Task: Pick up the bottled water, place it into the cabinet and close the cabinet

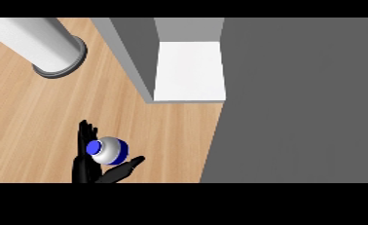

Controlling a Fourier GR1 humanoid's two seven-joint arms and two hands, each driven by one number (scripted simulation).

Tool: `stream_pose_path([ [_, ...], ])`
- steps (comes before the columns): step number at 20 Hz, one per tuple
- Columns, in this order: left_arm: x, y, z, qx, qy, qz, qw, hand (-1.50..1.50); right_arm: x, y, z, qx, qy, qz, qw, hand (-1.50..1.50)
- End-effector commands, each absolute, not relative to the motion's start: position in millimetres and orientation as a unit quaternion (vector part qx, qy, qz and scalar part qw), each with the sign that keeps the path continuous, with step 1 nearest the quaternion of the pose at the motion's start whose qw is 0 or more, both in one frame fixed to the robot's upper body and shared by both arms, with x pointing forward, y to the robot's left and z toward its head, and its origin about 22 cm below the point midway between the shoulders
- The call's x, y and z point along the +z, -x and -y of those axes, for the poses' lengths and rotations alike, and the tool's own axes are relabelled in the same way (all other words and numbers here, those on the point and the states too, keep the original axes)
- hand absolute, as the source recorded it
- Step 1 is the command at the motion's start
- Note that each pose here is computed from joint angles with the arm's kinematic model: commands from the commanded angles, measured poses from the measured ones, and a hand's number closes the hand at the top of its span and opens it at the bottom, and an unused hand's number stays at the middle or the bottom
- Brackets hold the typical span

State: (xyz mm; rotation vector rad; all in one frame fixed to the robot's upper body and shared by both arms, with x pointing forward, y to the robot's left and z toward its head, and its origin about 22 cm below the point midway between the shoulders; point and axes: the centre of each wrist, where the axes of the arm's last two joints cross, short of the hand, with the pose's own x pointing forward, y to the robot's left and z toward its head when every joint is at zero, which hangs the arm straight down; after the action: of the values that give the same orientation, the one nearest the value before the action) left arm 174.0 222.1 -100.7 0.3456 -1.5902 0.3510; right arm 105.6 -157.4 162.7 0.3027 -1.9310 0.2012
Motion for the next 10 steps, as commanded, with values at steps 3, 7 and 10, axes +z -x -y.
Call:
stream_pose_path([
  [3,-119.7,-169.1,-226.0,0.169,-0.159,0.702,0.673,-1.50,174.0,-85.4,169.6,0.093,-0.116,0.831,0.536,-1.50],
  [7,-134.7,-155.1,-212.6,0.163,-0.164,0.700,0.675,-1.50,179.1,-83.6,158.8,0.089,-0.108,0.836,0.531,-1.50],
  [10,-149.9,-153.5,-222.8,0.175,-0.148,0.706,0.670,-1.50,178.5,-85.9,162.8,0.095,-0.116,0.834,0.531,-1.50],
])
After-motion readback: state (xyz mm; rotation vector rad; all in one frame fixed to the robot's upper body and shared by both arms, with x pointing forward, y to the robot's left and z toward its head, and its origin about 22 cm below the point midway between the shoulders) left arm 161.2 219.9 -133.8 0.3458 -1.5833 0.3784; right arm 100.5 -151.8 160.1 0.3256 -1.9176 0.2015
